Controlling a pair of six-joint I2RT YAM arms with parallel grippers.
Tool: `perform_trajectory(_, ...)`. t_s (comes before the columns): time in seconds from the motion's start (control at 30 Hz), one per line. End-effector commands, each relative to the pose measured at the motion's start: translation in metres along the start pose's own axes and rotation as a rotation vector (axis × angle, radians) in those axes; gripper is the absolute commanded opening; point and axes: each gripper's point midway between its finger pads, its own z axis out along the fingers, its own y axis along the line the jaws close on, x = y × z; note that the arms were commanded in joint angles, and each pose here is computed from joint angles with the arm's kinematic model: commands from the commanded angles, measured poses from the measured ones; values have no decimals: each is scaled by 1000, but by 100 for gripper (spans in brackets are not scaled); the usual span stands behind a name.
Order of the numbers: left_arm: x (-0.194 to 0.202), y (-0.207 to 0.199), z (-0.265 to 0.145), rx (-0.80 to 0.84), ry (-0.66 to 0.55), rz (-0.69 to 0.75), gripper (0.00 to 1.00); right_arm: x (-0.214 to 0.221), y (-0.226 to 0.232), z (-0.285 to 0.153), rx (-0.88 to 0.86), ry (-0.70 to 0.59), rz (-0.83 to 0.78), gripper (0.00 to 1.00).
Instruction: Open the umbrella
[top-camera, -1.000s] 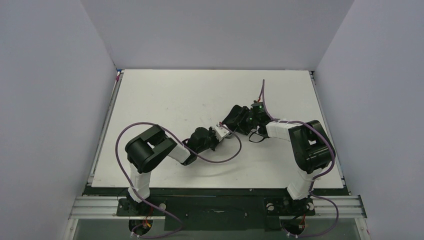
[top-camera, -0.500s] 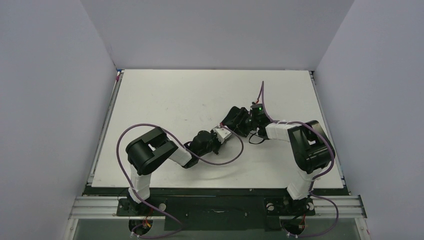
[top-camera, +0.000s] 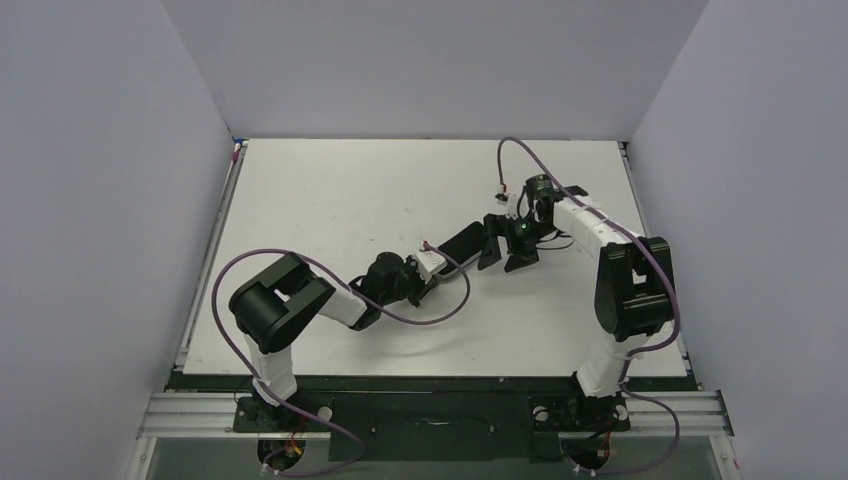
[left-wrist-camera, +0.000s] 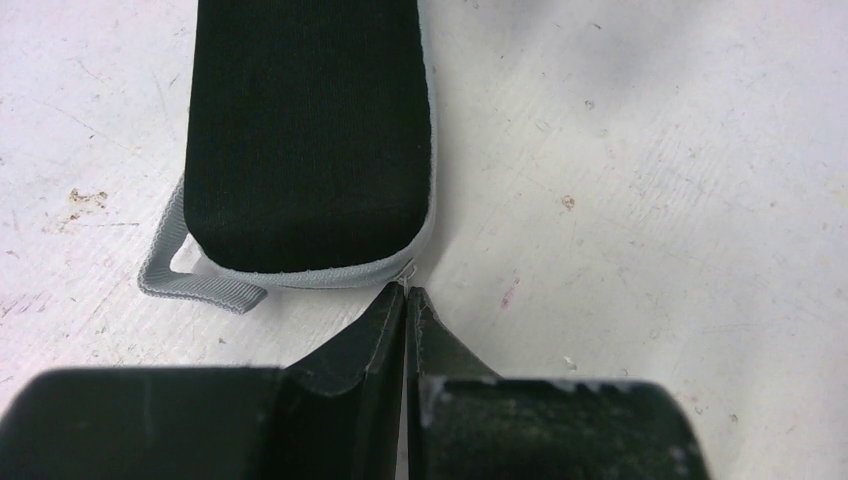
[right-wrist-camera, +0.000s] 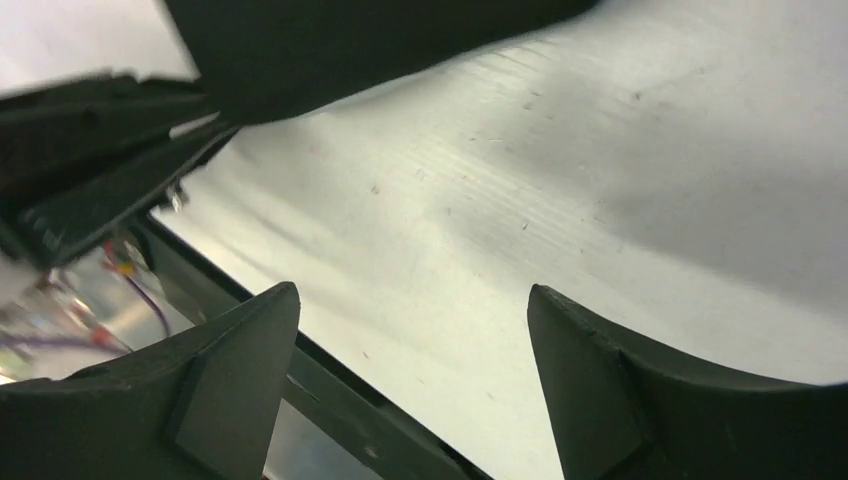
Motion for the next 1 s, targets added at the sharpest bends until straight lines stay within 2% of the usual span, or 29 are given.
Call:
perform_trajectory(0.0,11,-5,-6,57,55,27,0,-4,16,-46,-47,84,-479,79)
perform_trajectory(0.1,11,-7,-5,79,57,42,0,-59,22,-53,-2,4,-726,80)
perform_trajectory(0.13,11,-7,-4,81,58,41,0,-65,17,-45,0,35,-743,81)
perform_trajectory(0.17,8,-7,-3,83,54,43,0,-84,27,-51,2,2,-849,81)
perform_trajectory(0.2,9,-8,-2,89,54,44,0,-90,27,-45,-15,29,-875,82)
perform_trajectory(0.23,8,-8,-2,93,54,45,0,-101,36,-46,-21,18,-981,82)
perform_trajectory(0.5,10,-7,0,97,63,54,0,-98,53,4,-62,188,-1450,88)
perform_trajectory(0.67,11,-5,-1,93,64,54,0,-93,50,28,-68,269,-1527,88)
perform_trajectory(0.83,13,1,-4,72,68,42,0,-68,28,32,-92,427,-1504,83)
perform_trajectory(0.9,13,5,-6,59,65,35,0,-57,23,32,-96,468,-1459,77)
perform_trajectory(0.97,13,6,-7,52,63,36,0,-42,15,34,-103,506,-1390,63)
